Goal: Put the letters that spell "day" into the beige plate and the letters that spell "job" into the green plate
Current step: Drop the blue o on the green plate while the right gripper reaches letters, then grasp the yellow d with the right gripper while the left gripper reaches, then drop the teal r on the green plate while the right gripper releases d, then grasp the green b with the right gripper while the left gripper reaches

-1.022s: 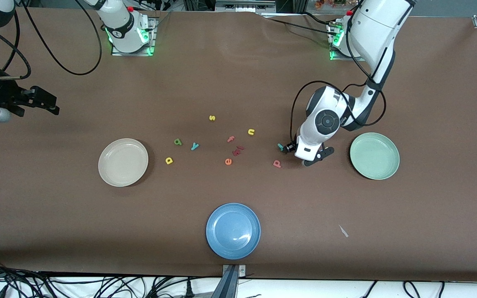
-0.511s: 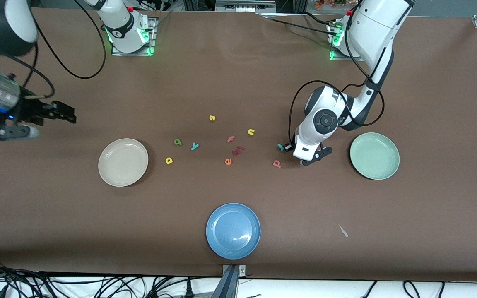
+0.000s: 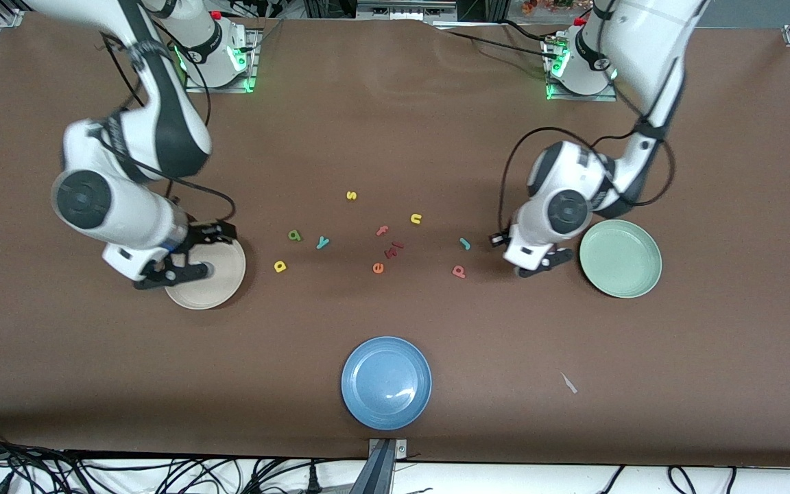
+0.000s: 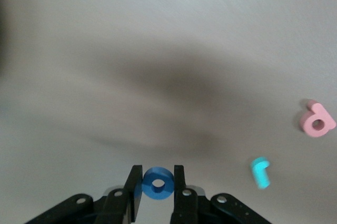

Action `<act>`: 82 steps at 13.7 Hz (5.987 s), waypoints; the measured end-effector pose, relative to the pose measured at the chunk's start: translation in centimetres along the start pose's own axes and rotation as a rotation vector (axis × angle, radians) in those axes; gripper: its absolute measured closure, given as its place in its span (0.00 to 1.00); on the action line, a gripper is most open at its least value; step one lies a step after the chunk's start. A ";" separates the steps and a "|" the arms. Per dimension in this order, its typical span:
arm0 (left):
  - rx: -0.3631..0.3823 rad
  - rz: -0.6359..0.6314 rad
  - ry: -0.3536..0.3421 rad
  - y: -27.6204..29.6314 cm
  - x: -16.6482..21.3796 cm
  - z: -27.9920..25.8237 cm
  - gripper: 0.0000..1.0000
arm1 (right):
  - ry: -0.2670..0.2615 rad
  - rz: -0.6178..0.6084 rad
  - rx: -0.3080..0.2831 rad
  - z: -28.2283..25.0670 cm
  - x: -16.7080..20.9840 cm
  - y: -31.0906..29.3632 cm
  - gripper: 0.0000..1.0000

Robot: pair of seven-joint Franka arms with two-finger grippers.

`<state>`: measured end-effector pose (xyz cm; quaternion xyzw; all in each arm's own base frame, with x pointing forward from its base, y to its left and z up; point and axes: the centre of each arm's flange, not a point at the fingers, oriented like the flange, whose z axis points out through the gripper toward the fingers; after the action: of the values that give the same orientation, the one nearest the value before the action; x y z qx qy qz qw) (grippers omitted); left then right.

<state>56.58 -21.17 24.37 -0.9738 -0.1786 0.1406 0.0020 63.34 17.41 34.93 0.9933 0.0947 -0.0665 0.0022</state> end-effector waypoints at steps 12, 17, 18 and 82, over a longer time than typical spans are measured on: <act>0.146 0.176 -0.035 -18.1 11.7 4.1 0.57 | 0.089 0.099 -0.028 13.6 1.8 -7.7 0.31; 0.041 0.138 -0.015 -13.3 9.8 -2.0 0.07 | 0.080 0.115 -0.032 15.9 0.5 -8.3 0.34; 0.015 0.100 -0.025 -11.2 8.2 -3.3 0.03 | 0.081 0.117 -0.032 16.0 0.4 -8.4 0.41; -0.122 -0.542 0.081 12.9 0.0 5.7 0.07 | 0.010 0.932 0.028 16.8 -5.1 -11.4 0.63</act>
<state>59.49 -33.55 18.20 -0.8936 -0.4406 0.0847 -0.0122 53.97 27.36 19.01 0.9301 -0.3627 -0.0548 0.0180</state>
